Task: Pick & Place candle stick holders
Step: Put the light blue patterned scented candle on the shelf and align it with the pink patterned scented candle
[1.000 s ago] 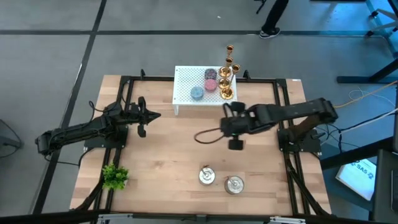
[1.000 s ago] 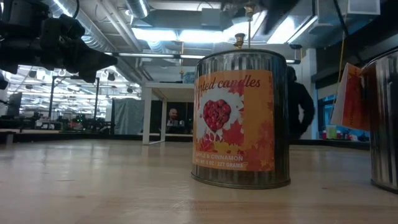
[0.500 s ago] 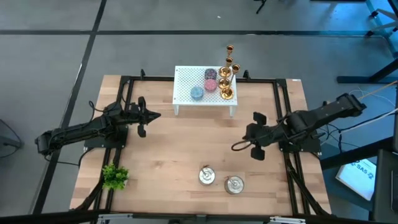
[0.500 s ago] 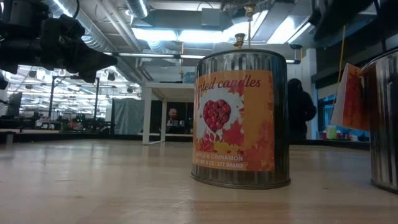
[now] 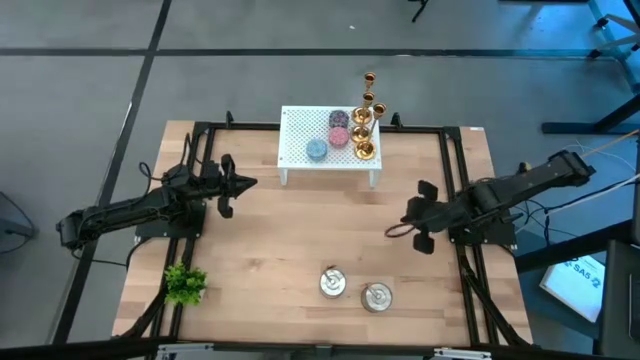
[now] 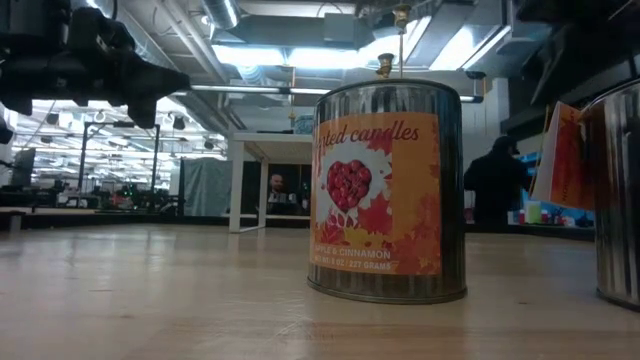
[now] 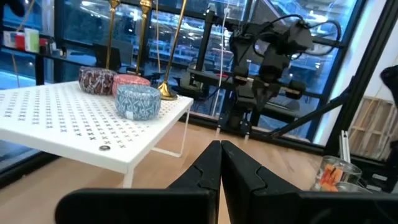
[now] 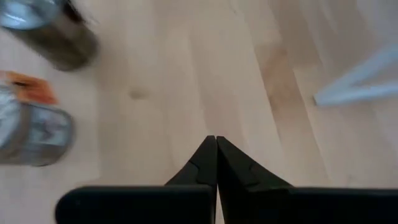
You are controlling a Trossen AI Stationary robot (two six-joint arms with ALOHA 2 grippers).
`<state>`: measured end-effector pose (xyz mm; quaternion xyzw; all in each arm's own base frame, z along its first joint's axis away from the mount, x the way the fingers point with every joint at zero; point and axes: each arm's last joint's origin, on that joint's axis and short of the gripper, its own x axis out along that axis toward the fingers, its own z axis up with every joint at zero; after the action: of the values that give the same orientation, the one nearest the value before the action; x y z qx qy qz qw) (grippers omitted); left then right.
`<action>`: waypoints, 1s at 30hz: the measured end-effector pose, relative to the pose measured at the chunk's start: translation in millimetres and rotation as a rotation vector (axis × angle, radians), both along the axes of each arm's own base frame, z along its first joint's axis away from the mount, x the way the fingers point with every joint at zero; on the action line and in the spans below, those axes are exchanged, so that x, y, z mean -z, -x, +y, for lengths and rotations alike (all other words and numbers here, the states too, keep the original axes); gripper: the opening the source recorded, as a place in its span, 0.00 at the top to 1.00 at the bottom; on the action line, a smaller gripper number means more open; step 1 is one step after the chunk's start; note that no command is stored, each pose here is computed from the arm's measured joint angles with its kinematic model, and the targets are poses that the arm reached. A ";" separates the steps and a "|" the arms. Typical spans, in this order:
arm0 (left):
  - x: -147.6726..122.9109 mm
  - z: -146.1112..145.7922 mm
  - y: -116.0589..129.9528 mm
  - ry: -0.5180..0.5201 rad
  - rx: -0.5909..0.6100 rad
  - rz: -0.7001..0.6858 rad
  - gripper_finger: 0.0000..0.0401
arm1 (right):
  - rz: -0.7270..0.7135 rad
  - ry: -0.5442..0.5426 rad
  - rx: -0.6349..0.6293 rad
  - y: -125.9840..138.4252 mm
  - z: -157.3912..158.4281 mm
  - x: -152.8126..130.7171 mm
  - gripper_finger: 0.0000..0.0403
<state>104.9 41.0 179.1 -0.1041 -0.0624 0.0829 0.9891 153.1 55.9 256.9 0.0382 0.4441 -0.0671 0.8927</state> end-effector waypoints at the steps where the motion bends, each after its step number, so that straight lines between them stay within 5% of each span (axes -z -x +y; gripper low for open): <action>1: -0.1 0.0 0.0 -0.003 0.000 -0.001 0.99 | -0.031 -0.009 -0.021 4.6 -1.2 -1.8 1.00; 7: -4.3 1.5 -1.2 0.090 -0.019 -0.011 0.99 | -0.188 0.061 0.003 21.6 -12.6 -7.8 1.00; 11: -31.2 8.1 -5.7 0.142 -0.165 0.059 0.99 | -0.202 0.166 0.063 28.7 -18.9 -8.9 1.00; 20: -98.5 33.3 -49.3 -0.022 -0.317 0.306 0.99 | -0.234 0.261 0.115 29.5 -22.1 -11.1 1.00; 30: -89.4 69.7 -121.2 -0.125 -0.431 0.531 0.99 | -0.236 0.285 0.133 30.5 -23.3 -11.3 1.00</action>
<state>226.1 110.7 268.6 -0.0027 0.1716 0.3103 0.9350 122.6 32.6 268.2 -0.0516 0.3189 -0.1828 0.9286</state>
